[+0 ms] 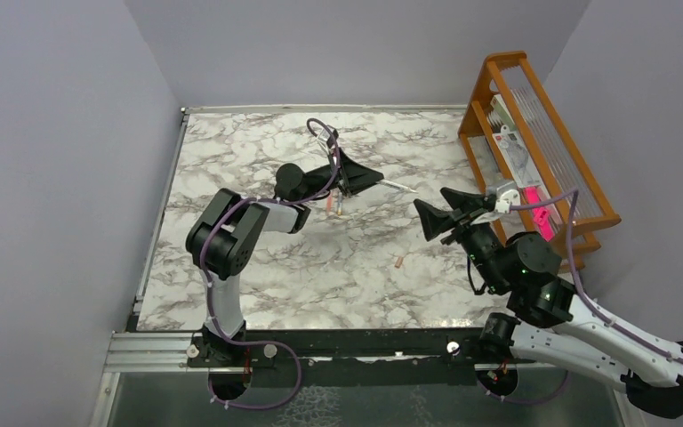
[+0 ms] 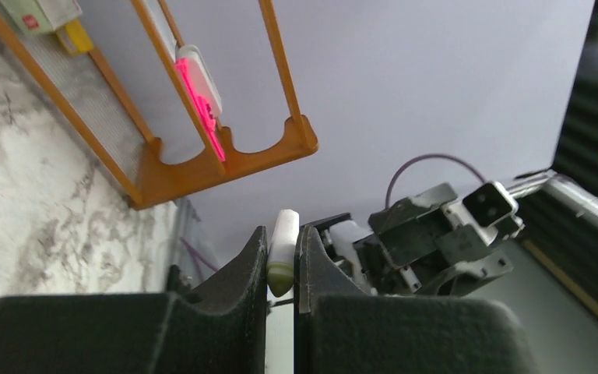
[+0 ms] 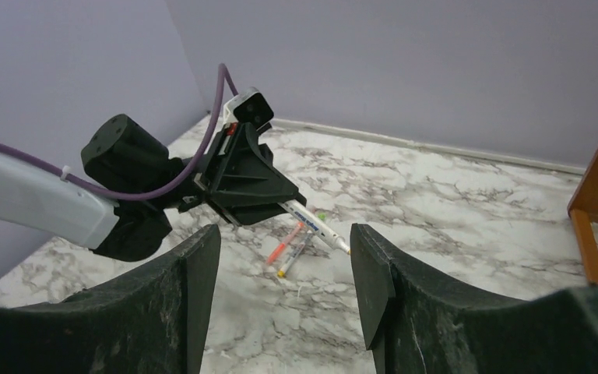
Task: Insert the pens into the pen caps
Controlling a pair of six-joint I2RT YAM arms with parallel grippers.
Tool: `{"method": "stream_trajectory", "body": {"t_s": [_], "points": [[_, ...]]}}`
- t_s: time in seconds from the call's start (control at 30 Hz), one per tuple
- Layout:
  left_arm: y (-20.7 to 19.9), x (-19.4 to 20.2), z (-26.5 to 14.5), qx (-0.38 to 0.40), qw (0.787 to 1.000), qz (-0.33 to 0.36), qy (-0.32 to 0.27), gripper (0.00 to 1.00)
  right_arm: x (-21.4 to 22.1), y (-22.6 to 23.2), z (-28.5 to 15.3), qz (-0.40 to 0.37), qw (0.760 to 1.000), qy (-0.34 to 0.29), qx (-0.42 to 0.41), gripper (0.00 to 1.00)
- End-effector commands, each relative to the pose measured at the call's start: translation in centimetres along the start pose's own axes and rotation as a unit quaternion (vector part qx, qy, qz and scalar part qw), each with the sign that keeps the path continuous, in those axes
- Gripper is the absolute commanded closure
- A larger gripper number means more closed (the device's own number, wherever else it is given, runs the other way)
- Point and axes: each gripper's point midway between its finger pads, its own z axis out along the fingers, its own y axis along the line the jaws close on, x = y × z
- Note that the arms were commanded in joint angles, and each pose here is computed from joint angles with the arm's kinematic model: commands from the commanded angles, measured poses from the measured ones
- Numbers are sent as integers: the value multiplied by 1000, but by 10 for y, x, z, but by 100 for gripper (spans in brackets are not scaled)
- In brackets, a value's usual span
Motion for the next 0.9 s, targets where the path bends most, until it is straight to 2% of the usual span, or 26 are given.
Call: {"method": "stream_trajectory", "body": {"t_s": [0.0,0.13,0.27,0.37,0.53,0.67,0.87], "points": [[-51,6,-8,117,993,-20,-4,100,19,-7,7,-25,999,20,25,38],[-51,8,-6,119,992,-39,-1,100,9,-11,3,-9,999,-9,32,39],[-54,8,-2,123,988,-88,3,100,-3,-27,-4,20,996,-53,66,39],[-54,11,4,124,984,-127,18,100,-12,-26,-5,30,994,-82,60,39],[-47,19,16,119,973,-191,50,100,2,-19,8,-17,996,-65,55,39],[-47,22,21,124,967,-220,41,100,0,-18,4,-11,996,-81,47,39],[-58,22,19,133,964,-228,30,100,-8,-32,-11,6,992,-114,60,39]]}}
